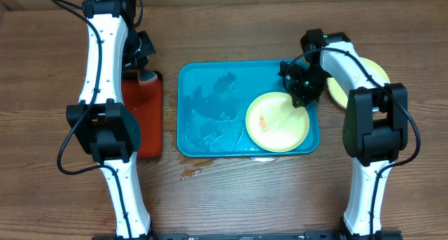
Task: Clean dirty plates on tray and stack at the side
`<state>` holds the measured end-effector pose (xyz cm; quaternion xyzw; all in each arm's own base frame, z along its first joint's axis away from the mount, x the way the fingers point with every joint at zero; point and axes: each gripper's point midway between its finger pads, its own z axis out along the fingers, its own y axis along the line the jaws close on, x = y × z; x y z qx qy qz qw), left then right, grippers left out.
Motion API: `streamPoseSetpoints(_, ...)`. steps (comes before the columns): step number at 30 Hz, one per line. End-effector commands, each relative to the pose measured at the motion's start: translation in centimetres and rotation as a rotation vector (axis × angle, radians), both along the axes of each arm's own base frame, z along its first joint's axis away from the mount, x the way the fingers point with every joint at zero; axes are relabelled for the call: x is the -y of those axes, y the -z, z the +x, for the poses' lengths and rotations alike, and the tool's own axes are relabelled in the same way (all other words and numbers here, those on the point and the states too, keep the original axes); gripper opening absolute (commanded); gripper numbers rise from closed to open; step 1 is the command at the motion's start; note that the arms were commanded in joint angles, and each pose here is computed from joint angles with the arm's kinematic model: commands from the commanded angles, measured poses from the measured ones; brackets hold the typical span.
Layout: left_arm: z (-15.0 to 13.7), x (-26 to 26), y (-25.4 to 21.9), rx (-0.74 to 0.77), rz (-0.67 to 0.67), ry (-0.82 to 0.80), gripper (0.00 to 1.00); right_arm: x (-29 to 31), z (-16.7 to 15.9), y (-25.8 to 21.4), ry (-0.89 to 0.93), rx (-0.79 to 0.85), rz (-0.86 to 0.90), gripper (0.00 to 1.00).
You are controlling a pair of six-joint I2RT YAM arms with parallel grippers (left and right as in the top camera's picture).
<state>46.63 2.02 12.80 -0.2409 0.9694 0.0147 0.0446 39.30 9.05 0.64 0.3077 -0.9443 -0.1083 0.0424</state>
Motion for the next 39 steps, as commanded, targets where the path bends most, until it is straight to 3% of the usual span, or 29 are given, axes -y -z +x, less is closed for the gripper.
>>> streamPoseSetpoints(1,0.4,1.8,-0.2,0.016,-0.080,0.086,0.04,-0.3,1.3,0.2,0.191,0.031,-0.007,0.04)
streamPoseSetpoints(9,0.4,6.9,-0.6,0.031,-0.238,0.227,0.04,-4.4,3.3,-0.8,0.378,0.032,0.185,0.04)
streamPoseSetpoints(20,-1.5,15.2,0.0,-0.005,-0.242,0.417,0.04,-7.8,3.9,-0.8,0.411,0.060,0.201,0.06)
streamPoseSetpoints(29,-3.0,21.9,5.9,-0.031,-0.247,0.486,0.04,-7.6,4.8,-0.3,0.490,0.117,0.107,0.08)
streamPoseSetpoints(39,-2.0,26.7,9.8,0.094,-0.282,0.564,0.04,-7.6,4.9,-0.3,0.490,0.121,0.109,0.07)
